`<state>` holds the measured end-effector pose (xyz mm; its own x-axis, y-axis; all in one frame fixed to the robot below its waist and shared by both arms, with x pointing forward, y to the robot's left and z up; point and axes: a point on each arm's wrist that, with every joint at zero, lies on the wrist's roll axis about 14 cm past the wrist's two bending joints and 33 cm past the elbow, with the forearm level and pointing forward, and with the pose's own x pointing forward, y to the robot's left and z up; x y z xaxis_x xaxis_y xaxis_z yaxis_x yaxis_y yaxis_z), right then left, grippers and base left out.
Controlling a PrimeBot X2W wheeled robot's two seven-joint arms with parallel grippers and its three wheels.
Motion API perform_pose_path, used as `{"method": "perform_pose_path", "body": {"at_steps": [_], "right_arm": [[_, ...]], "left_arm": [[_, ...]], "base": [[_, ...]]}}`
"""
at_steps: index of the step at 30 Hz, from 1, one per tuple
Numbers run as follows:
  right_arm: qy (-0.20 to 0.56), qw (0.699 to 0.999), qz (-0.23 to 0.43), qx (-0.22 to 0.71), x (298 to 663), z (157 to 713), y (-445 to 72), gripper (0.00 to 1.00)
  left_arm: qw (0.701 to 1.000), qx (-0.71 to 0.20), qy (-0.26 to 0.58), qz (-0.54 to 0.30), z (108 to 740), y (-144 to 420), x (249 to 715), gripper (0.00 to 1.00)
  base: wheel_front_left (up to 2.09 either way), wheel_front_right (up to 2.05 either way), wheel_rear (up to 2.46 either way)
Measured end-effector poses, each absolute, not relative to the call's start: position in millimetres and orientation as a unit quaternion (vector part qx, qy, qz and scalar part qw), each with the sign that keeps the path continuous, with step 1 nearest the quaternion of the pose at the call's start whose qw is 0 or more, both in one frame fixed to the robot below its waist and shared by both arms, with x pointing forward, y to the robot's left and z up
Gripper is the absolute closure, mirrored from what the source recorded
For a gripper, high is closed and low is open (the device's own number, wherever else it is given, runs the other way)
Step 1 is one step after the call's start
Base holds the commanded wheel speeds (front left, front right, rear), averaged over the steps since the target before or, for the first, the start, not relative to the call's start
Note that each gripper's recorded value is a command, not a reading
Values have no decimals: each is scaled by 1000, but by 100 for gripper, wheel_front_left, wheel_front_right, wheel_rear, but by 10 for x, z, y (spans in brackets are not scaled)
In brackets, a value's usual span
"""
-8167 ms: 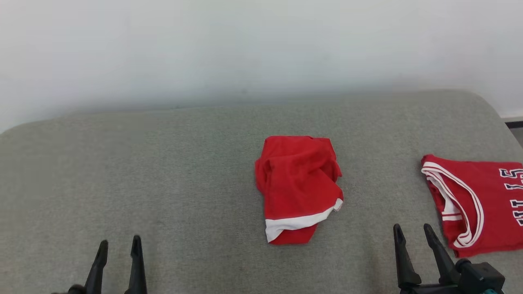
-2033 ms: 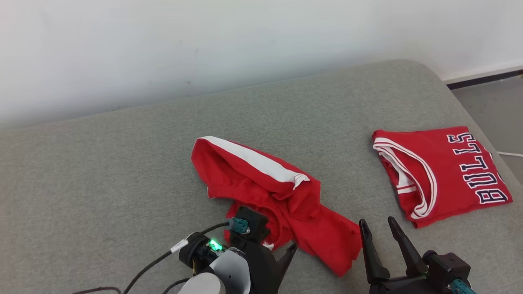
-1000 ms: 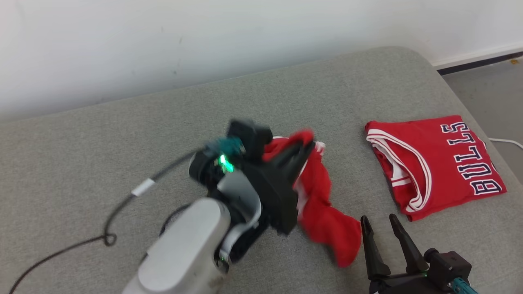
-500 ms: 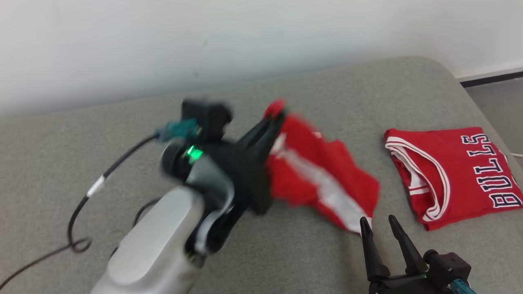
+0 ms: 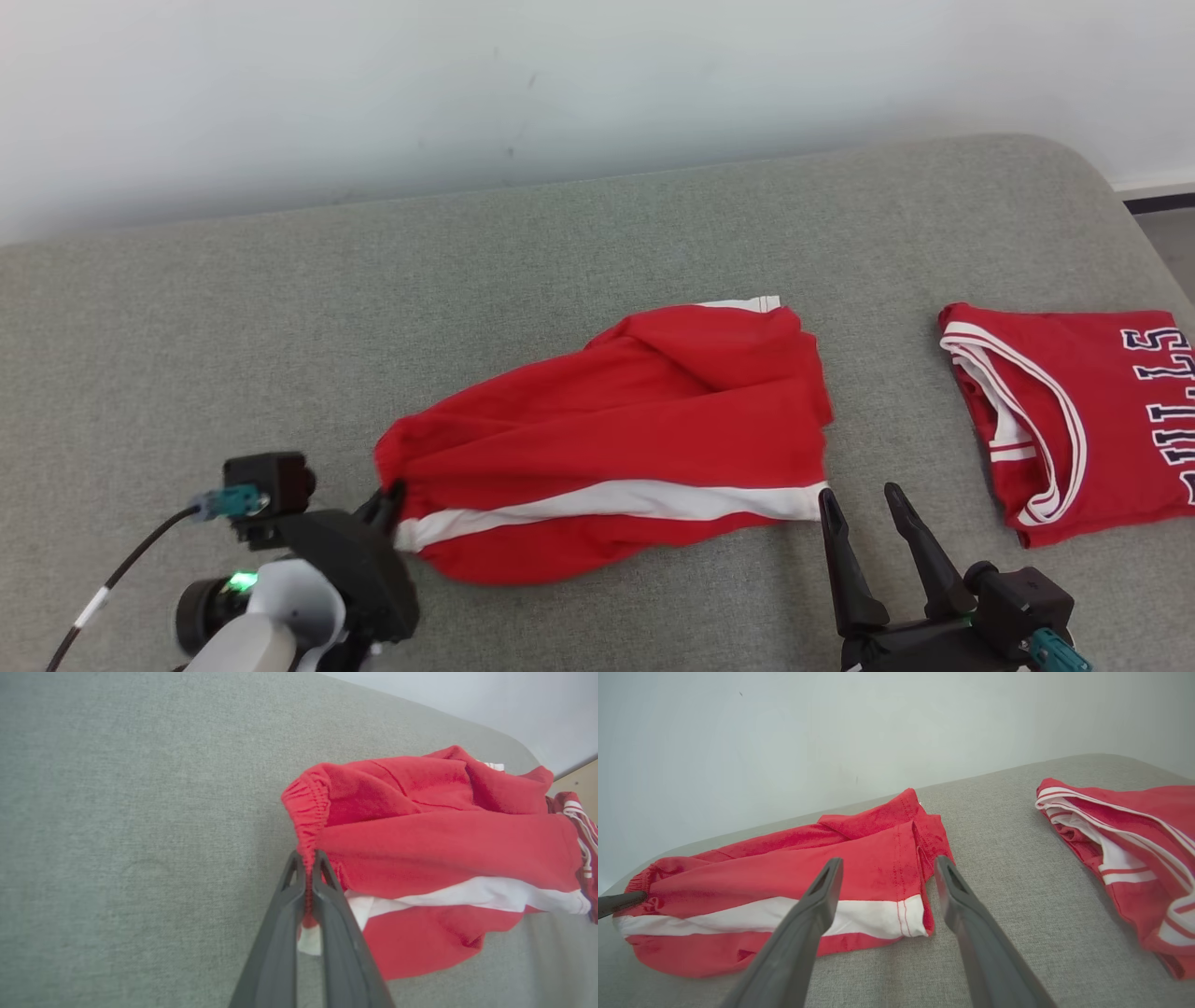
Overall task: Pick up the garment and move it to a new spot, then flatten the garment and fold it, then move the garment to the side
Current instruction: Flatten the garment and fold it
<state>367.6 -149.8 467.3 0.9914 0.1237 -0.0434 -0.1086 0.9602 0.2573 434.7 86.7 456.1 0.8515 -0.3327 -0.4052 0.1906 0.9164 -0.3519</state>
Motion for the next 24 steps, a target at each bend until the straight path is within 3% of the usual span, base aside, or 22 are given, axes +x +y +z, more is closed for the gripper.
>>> {"method": "perform_pose_path", "body": {"at_steps": [4,5,6,7,14,24], "right_arm": [[29,989,65,127,3688,4687,-1464,0],[28,989,66,126,3684,4693,-1462,0],[28,989,66,126,3678,4695,-1462,0],[28,989,67,126,3670,4698,-1462,0],[15,991,59,118,3625,4788,-1561,0],[-2,994,33,100,3543,4872,-1800,0]], "left_arm": [[951,-144,258,-90,4367,1147,4266,100],[952,-145,256,-89,4370,1153,4254,86],[954,-148,247,-88,4400,1156,4258,5],[956,-148,236,-90,4443,1147,4266,0],[974,-177,120,-78,4666,1203,4156,0],[989,-134,-27,-50,5140,1561,3841,0]], "base": [[0,0,0],[0,0,0],[0,0,0],[0,0,0],[0,0,0],[0,0,0]]}}
